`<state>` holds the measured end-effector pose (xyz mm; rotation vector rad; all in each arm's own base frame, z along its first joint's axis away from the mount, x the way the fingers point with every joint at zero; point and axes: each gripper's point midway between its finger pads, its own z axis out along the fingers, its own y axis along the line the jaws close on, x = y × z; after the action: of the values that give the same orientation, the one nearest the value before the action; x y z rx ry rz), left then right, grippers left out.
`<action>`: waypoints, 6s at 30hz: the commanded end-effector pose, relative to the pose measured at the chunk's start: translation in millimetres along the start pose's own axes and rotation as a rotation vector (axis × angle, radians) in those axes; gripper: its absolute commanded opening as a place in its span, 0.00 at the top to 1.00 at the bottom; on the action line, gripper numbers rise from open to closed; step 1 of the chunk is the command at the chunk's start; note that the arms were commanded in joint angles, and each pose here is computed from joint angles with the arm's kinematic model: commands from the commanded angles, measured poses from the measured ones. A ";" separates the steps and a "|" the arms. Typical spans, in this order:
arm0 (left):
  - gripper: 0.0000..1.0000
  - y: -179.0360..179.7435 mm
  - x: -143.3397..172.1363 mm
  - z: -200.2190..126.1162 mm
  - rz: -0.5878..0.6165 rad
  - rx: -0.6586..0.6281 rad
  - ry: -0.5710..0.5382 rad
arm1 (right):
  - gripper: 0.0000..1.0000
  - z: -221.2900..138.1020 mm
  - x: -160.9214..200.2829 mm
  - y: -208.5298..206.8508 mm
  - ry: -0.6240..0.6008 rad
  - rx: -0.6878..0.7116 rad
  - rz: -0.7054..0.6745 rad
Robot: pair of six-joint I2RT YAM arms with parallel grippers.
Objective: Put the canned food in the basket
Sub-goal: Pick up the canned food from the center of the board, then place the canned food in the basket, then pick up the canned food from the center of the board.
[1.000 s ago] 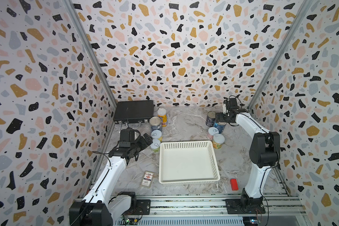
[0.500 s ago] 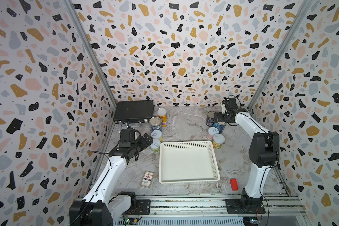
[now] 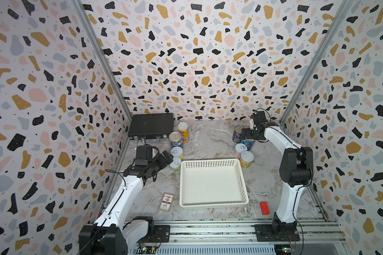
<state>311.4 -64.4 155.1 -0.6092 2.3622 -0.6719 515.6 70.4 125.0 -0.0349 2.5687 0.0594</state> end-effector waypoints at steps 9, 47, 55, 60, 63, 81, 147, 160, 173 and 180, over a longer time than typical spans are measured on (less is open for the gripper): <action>0.01 -11.7 -11.5 -3.5 0.001 0.038 -0.027 | 0.22 -5.7 -11.8 8.0 0.002 -0.035 -0.001; 0.00 -12.8 -11.9 -4.0 0.005 0.043 -0.031 | 0.85 -194.7 -41.5 24.2 -0.264 -0.090 0.164; 0.01 -12.1 -12.7 -5.5 0.010 0.038 -0.036 | 0.87 -236.7 -13.8 79.1 -0.280 -0.167 -0.002; 0.01 -11.1 -14.0 -6.7 0.011 0.030 -0.043 | 0.88 -255.7 10.6 104.8 -0.265 -0.231 -0.096; 0.01 -9.9 -13.4 -5.9 0.013 0.027 -0.040 | 0.88 -266.9 26.3 116.8 -0.256 -0.279 -0.133; 0.01 -9.7 -12.7 -7.1 0.012 0.029 -0.041 | 0.89 -280.0 100.0 154.9 -0.202 -0.457 -0.281; 0.00 -7.6 -10.9 -8.0 0.011 0.024 -0.040 | 0.00 -124.2 135.6 147.2 -0.062 -0.152 -0.301; 0.01 -10.3 -11.5 -6.5 0.025 0.047 -0.048 | 0.00 -149.6 128.3 139.9 -0.137 -0.166 -0.280; 0.00 -23.9 -18.7 -22.9 0.152 0.014 -0.105 | 0.00 -175.2 119.5 125.9 -0.220 -0.144 -0.253; 0.00 -71.4 -31.3 -28.9 0.304 -0.107 -0.156 | 0.00 -185.4 117.6 122.3 -0.258 -0.154 -0.228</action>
<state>322.0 -98.4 209.4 -0.3437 2.3291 -0.4970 313.1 185.5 214.2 -0.3871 2.3080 0.1620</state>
